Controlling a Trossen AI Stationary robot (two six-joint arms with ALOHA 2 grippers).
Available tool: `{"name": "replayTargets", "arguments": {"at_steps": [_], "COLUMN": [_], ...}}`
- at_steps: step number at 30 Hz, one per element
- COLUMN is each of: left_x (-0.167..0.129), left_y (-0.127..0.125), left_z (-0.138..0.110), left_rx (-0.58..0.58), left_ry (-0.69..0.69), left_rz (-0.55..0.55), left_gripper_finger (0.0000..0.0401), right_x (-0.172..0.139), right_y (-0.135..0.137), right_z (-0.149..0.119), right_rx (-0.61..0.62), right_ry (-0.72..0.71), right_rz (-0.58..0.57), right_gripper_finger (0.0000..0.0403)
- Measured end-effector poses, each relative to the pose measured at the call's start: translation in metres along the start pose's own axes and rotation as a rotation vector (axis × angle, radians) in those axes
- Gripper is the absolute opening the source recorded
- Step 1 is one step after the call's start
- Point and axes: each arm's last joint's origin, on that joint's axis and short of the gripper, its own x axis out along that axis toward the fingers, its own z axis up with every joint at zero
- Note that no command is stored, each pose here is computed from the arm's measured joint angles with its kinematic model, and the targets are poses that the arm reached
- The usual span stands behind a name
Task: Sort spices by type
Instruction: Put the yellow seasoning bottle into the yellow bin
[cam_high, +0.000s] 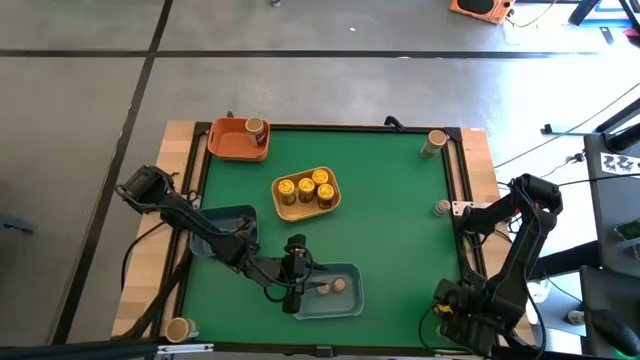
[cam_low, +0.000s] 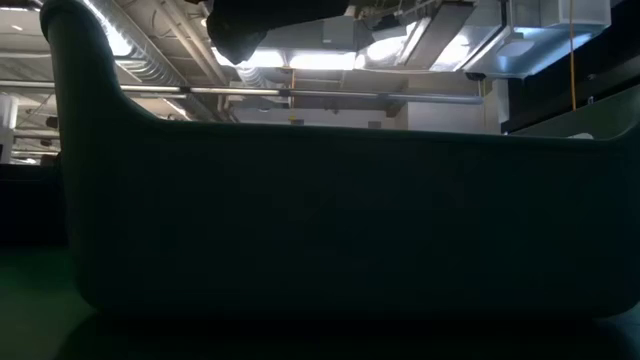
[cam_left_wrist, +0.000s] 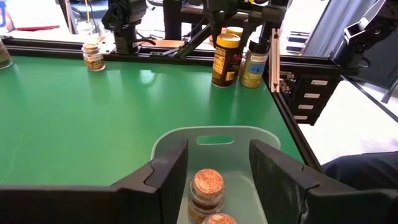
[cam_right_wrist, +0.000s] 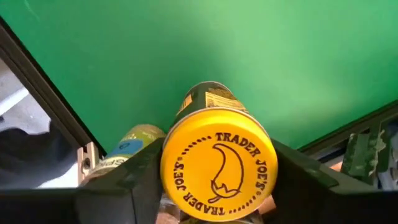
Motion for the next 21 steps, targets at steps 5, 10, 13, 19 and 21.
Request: {"name": "replayTargets", "arguments": {"at_steps": [5,10,13,19,21], "left_x": [0.000,-0.007,-0.015,-0.033,-0.041], "left_y": [0.000,0.001,0.003,0.011,0.014], "left_z": [0.000,0.010,0.019,0.026,0.028], "left_rx": [-0.001,0.024,0.045,0.096,0.108], "left_ry": [-0.004,-0.030,-0.032,0.047,0.084], "left_rz": [-0.001,-0.007,-0.009,0.013,0.028], "left_gripper_finger": [0.0169,0.0169,0.0169,0.0169,0.0169], "right_x": [0.000,-0.003,-0.012,-0.038,-0.049], "right_y": [0.000,0.002,0.005,0.007,0.007], "right_z": [0.001,0.011,0.024,0.058,0.072], "right_rx": [-0.032,-0.060,-0.102,-0.195,-0.227], "right_ry": [-0.039,-0.063,-0.104,-0.220,-0.273], "right_rz": [0.005,0.004,0.001,-0.041,-0.059], "right_gripper_finger": [0.0236,0.0241,0.0237,0.0237,0.0238]}}
